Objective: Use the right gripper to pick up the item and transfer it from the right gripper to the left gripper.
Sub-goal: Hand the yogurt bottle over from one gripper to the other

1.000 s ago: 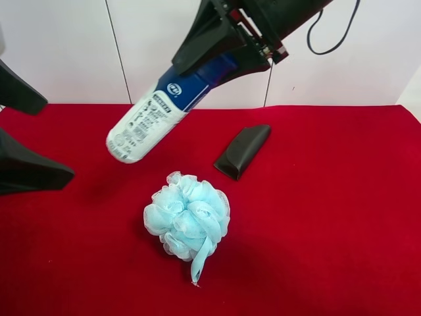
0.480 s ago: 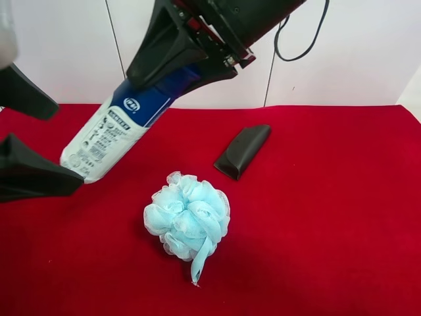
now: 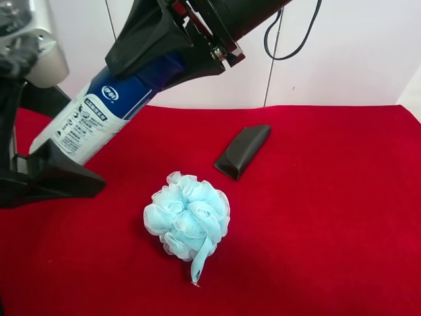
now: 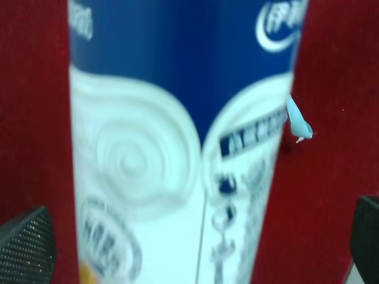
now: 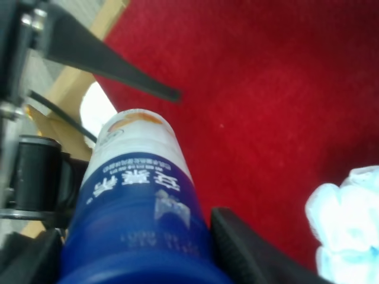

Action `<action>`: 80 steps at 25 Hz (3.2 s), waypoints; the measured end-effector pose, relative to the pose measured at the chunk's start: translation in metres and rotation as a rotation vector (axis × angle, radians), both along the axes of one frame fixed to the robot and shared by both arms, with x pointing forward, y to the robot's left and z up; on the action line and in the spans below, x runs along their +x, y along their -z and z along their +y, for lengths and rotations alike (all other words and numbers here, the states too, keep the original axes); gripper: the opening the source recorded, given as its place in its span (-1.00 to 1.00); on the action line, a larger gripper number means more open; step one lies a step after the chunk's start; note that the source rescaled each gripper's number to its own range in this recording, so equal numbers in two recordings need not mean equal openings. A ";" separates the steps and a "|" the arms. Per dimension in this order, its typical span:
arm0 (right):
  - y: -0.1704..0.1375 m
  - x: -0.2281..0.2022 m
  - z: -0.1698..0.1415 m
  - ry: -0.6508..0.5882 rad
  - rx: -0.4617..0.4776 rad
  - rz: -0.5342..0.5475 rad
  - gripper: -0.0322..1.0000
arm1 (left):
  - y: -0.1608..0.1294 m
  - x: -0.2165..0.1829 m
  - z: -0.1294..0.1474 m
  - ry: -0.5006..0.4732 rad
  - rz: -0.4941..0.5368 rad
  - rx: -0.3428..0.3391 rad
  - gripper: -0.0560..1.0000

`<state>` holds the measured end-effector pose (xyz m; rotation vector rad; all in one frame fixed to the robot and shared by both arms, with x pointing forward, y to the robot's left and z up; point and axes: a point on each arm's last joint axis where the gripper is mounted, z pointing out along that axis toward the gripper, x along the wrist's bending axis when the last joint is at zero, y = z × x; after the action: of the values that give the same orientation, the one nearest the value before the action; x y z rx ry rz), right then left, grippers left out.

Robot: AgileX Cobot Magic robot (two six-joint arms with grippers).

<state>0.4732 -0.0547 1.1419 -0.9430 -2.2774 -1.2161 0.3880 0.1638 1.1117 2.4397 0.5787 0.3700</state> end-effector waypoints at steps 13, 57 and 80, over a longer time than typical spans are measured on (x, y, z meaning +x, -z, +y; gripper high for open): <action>-0.001 0.000 0.001 -0.001 0.013 0.006 -0.94 | 0.002 0.005 -0.003 0.017 -0.025 0.001 0.67; 0.007 0.001 -0.005 -0.019 -0.096 -0.049 0.96 | 0.003 0.004 -0.003 0.052 -0.033 0.033 -0.88; -0.007 -0.025 -0.025 -0.081 -0.227 -0.080 1.00 | 0.003 0.004 -0.003 0.055 -0.035 0.035 -0.88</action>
<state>0.4487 -0.0793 1.1490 -0.8833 -2.5320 -0.9937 0.3921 0.1611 1.1087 2.4720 0.4933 0.4025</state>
